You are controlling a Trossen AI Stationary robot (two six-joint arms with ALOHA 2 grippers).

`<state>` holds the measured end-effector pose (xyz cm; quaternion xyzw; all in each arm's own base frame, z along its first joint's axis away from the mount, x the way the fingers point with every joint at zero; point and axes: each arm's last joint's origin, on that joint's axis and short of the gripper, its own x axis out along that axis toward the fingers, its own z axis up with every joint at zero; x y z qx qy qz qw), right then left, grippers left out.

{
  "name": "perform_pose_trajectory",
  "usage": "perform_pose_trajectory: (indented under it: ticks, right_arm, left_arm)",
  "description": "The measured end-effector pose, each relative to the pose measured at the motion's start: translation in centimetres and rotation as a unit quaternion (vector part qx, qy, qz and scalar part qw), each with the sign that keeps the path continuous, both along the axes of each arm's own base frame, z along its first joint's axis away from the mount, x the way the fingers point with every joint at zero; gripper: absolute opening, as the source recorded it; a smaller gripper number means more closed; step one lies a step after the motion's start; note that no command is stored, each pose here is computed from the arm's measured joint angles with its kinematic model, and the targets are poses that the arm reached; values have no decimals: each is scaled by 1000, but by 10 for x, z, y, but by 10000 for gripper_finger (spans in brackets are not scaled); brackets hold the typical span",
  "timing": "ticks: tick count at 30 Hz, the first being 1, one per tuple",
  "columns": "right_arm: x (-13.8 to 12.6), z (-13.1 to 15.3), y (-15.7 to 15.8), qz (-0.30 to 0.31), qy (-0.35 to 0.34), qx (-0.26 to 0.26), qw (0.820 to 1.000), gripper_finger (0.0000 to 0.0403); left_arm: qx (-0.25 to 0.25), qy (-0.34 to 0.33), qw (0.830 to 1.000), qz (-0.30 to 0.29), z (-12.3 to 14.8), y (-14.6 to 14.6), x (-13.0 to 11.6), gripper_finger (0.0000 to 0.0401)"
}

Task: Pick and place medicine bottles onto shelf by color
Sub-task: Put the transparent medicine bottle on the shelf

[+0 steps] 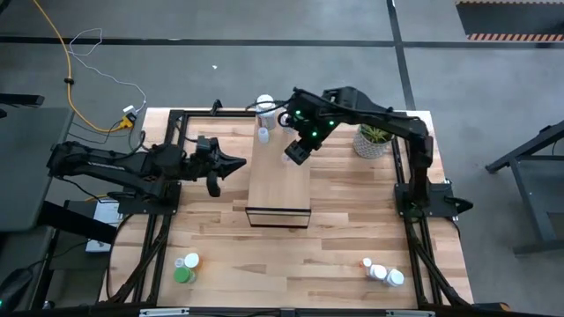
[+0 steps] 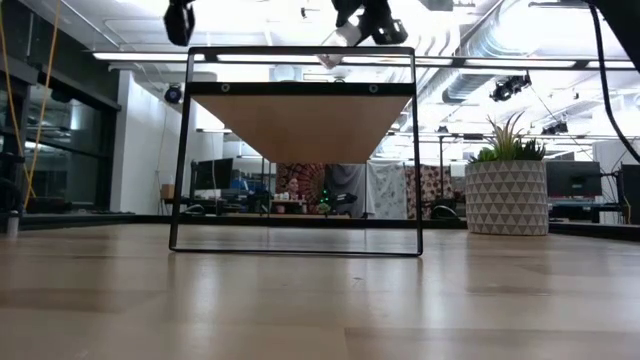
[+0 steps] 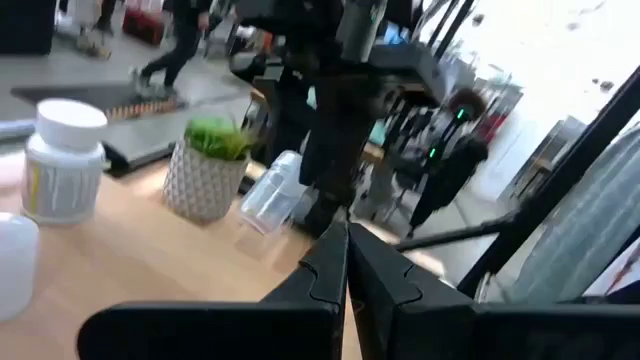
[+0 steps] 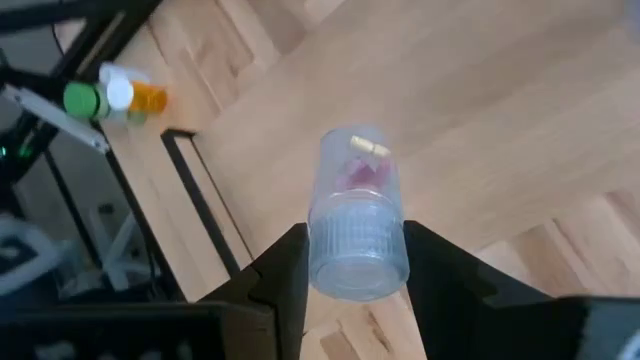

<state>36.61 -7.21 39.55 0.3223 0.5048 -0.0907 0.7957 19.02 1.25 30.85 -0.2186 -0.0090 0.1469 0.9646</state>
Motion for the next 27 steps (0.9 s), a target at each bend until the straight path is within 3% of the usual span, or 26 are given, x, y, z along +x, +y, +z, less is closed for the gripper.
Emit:
perform_pose_trajectory:
  ticks: [4, 10, 18, 27]
  right_arm:
    - [1, -4, 3, 17, 10, -2, 1000, 126]
    - [1, -5, -2, -6, 17, -31, 999, 126]
    - [1, -7, -7, -11, 19, -34, 999, 126]
    - [20, -31, -25, -15, 31, -33, 999, 126]
  left_arm:
    - [11, 86, 996, -10, 2, 0, 24, 0]
    - [46, 200, 979, 0, 5, 9, 64, 0]
    - [94, 235, 966, 47, 15, 29, 100, 0]
    - [111, 274, 952, 83, 6, 49, 111, 0]
